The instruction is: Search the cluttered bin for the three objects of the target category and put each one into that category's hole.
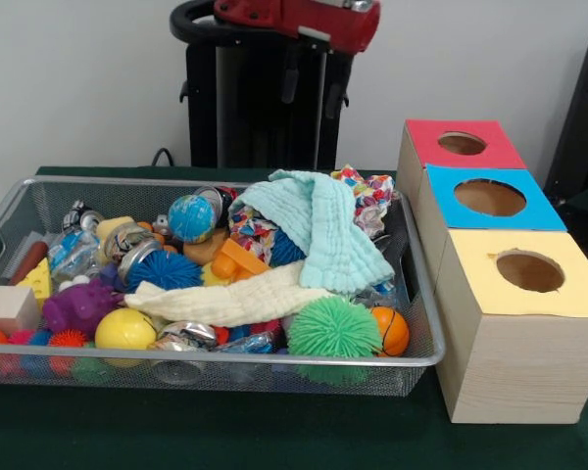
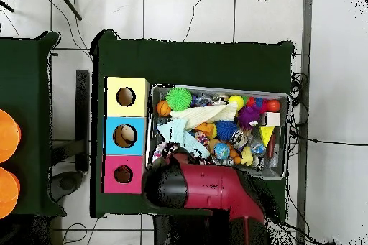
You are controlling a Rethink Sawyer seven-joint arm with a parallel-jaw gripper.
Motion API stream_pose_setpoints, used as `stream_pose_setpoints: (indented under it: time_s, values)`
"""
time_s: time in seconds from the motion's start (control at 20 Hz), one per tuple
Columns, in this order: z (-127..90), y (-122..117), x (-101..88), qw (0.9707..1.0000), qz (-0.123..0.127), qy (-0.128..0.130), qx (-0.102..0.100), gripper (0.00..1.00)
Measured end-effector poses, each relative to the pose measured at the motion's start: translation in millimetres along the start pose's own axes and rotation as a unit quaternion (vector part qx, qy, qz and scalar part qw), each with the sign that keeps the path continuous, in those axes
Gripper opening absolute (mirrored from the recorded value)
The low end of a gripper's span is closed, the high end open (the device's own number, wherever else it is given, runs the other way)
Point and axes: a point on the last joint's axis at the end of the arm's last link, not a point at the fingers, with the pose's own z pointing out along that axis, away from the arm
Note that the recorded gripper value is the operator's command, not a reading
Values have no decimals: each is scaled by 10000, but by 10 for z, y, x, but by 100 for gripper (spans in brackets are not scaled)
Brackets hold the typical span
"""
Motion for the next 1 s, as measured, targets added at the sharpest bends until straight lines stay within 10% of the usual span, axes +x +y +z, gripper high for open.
stream_pose_setpoints:
  time_s: [0.45, 1.0]
  values:
    - [395, -635, -259, 9976, 635, 262, 107, 100]
    - [771, -865, -383, 9954, 834, 466, -36, 100]
